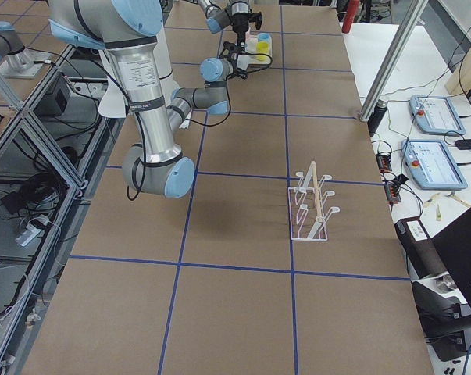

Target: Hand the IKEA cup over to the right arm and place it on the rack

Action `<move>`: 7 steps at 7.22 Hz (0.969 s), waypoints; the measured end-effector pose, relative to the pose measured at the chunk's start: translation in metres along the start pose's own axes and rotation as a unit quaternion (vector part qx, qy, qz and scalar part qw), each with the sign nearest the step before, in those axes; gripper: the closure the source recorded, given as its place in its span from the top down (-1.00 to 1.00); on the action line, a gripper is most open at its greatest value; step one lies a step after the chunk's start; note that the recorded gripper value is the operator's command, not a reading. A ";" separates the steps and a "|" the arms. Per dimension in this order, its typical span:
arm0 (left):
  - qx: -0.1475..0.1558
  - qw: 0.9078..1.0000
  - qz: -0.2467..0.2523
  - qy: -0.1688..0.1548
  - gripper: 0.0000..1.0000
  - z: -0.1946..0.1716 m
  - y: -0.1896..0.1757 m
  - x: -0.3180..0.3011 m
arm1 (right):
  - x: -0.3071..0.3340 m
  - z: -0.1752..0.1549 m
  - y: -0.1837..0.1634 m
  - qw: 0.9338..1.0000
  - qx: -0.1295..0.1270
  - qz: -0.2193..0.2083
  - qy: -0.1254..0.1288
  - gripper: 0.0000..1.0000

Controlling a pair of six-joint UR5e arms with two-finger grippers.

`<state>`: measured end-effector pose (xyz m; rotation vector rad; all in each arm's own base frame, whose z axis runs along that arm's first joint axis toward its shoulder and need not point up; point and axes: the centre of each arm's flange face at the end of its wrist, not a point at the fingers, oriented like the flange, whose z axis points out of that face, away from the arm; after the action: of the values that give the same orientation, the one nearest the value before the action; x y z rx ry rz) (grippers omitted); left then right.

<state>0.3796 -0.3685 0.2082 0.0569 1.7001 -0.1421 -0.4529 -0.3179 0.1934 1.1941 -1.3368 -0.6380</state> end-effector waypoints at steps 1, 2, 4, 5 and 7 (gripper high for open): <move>0.007 1.000 0.019 -0.017 1.00 -0.014 -0.012 -0.016 | 0.001 -0.002 0.005 1.000 -0.008 0.001 -0.002 -1.00; 0.013 0.999 0.036 -0.036 1.00 -0.036 -0.027 -0.035 | 0.006 -0.005 0.013 1.000 -0.019 0.003 0.001 -1.00; 0.028 0.993 0.081 -0.079 1.00 -0.088 -0.054 -0.078 | 0.029 -0.009 0.014 0.997 -0.065 0.007 0.029 -1.00; 0.038 0.987 0.112 -0.104 1.00 -0.116 -0.063 -0.102 | 0.044 -0.013 0.009 0.995 -0.088 0.008 0.047 -1.00; 0.056 0.969 0.183 -0.155 1.00 -0.175 -0.079 -0.148 | 0.080 -0.024 0.000 0.988 -0.119 0.012 0.093 -1.00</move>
<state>0.2178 -0.4180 0.3815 0.4096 1.3424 0.0300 -0.4149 -0.3834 0.2280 1.0162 -1.0834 -0.6336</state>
